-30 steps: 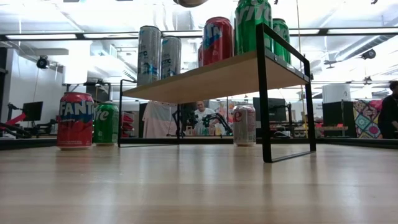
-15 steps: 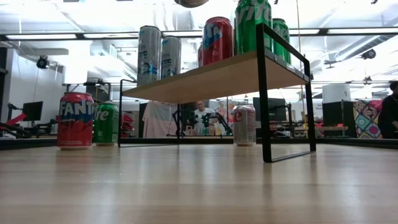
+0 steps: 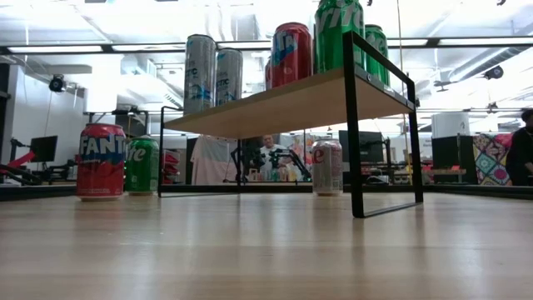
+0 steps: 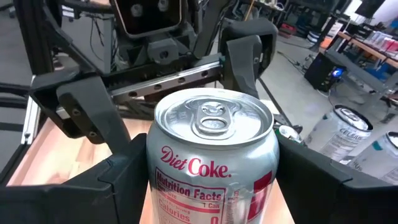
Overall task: Place canned beverage on shelf
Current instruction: Put the silver soda can on the shelf aligned with the other silver soda can
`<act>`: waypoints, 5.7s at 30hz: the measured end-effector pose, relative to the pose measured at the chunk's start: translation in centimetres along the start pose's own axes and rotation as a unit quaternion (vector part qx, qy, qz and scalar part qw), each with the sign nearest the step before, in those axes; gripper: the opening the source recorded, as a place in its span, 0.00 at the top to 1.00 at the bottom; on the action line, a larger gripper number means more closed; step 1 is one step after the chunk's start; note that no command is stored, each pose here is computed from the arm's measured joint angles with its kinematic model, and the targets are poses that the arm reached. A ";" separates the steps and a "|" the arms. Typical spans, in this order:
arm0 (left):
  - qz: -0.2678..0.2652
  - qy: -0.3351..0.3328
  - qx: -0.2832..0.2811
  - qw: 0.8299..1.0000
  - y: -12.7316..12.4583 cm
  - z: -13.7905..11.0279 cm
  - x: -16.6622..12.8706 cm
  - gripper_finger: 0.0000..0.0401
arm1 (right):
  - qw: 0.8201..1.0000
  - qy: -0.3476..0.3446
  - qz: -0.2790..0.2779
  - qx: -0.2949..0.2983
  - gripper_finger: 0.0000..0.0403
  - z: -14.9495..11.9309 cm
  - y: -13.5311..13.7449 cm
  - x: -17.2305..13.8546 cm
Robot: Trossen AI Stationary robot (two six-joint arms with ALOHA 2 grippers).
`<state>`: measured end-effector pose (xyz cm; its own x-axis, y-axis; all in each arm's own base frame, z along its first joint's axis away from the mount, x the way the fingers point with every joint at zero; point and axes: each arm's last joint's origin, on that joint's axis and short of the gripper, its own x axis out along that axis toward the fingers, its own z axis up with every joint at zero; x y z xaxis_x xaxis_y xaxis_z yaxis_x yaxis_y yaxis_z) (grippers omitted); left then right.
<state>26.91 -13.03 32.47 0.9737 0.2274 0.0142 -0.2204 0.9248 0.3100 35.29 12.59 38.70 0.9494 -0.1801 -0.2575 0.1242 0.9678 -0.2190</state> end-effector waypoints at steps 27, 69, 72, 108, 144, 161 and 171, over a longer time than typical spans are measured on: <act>0.038 -0.020 0.008 0.999 7.4 0.6 -7.5 0.12 | 0.993 -0.053 -0.093 0.049 0.32 0.2 -6.5 5.6; 0.046 -0.060 0.047 0.996 7.0 -5.5 -8.3 0.12 | 0.979 0.008 -0.162 0.128 0.32 -4.3 -7.6 10.2; 0.050 -0.059 0.046 0.996 7.1 -5.5 -8.3 0.12 | 0.976 0.010 -0.169 0.139 0.32 -4.7 -7.6 10.3; 0.058 -0.047 0.024 0.997 7.5 -7.6 -7.7 0.12 | 0.982 -0.014 -0.174 0.076 0.32 -2.9 -6.0 9.2; 0.036 -0.114 -0.006 0.993 7.4 -8.3 -4.4 0.30 | 0.993 -0.105 -0.051 -0.002 0.30 -0.5 -4.5 8.2; 0.093 -0.054 -0.034 0.994 6.9 -9.8 -3.4 0.30 | 0.993 -0.090 -0.073 0.011 0.11 0.7 -5.7 5.9; 0.147 -0.066 -0.061 0.985 6.0 -11.8 -1.1 0.30 | 0.994 -0.080 -0.069 0.026 0.11 1.6 -6.6 3.6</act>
<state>23.84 -4.14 23.14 0.8644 0.4561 0.2116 -0.4907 0.8570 0.1573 38.36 5.86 40.69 0.9556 -0.2848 -0.0755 0.2665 0.9447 -0.1910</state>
